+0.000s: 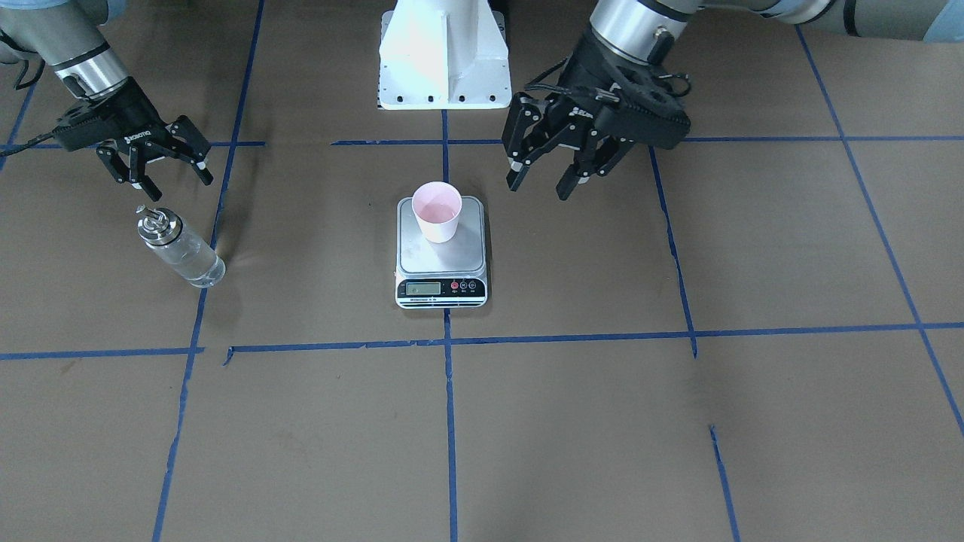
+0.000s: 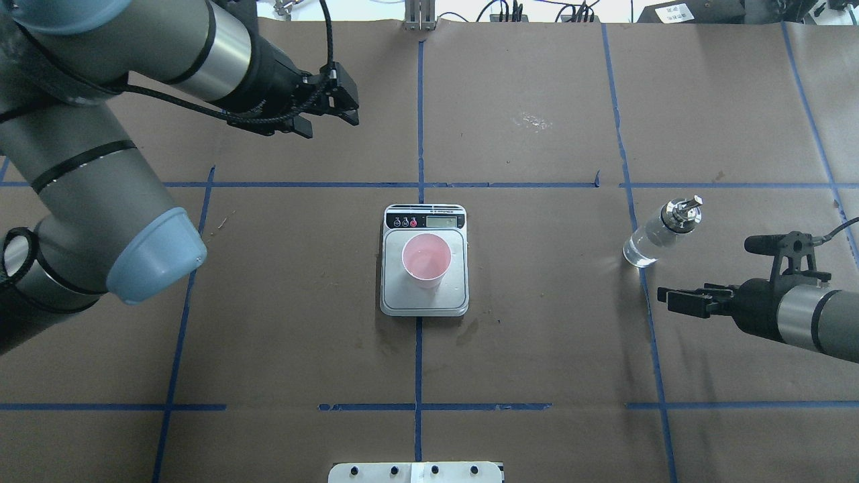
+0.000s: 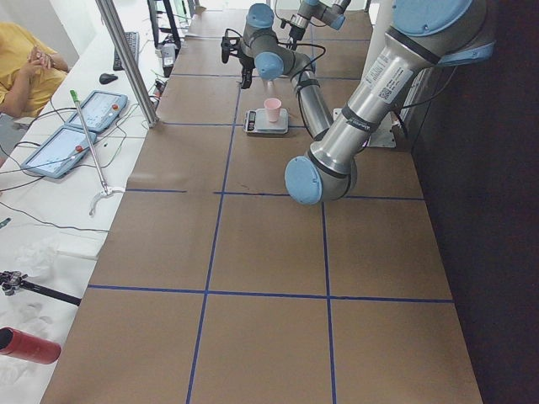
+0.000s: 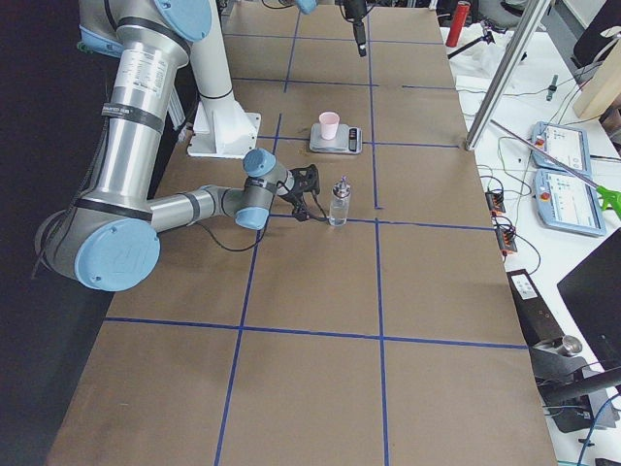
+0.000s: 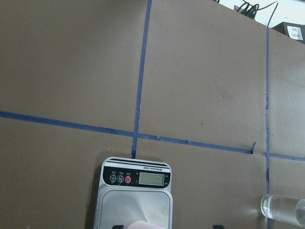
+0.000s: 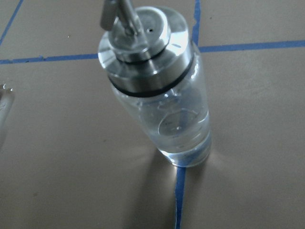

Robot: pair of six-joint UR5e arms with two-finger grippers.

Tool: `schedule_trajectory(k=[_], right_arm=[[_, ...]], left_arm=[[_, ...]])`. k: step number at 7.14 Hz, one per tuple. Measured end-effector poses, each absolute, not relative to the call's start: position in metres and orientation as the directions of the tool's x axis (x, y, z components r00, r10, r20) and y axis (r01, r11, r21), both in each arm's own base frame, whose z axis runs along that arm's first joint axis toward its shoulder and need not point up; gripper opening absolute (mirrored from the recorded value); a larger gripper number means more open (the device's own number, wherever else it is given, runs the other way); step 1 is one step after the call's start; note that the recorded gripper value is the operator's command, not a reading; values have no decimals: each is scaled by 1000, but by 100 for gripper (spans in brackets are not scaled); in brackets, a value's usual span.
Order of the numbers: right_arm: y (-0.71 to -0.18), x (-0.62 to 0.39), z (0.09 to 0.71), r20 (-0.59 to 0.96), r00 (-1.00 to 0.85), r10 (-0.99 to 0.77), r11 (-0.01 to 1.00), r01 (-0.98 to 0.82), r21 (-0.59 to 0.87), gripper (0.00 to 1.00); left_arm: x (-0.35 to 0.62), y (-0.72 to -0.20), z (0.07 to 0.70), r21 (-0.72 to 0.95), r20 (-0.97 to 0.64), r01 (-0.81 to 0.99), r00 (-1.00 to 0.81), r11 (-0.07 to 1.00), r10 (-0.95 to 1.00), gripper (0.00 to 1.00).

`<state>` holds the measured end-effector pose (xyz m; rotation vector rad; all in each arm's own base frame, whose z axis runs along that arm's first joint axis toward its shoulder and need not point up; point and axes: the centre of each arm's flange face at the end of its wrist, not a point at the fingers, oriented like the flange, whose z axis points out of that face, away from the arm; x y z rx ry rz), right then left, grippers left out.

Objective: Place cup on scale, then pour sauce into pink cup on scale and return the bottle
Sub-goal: 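Grasp the glass sauce bottle around its body with the right gripper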

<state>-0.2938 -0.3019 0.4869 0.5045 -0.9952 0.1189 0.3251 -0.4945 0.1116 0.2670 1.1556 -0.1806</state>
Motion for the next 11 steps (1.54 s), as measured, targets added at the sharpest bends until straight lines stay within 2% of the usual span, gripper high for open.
schedule_trajectory(k=[2,6,11], right_arm=[[-308,-308,485,779,615,-126,813,-386,435,100],[-300,-327,487,721,685,-105,662,-493,564,100],[-299,-346,499,684,725,-81,555,-537,635,100]], left_arm=[[298,-507,143,209,-885,263,461,942,68,100],[261,-523,208,333,-798,190,579,924,169,100],[258,-527,242,323,-770,168,619,932,155,100]])
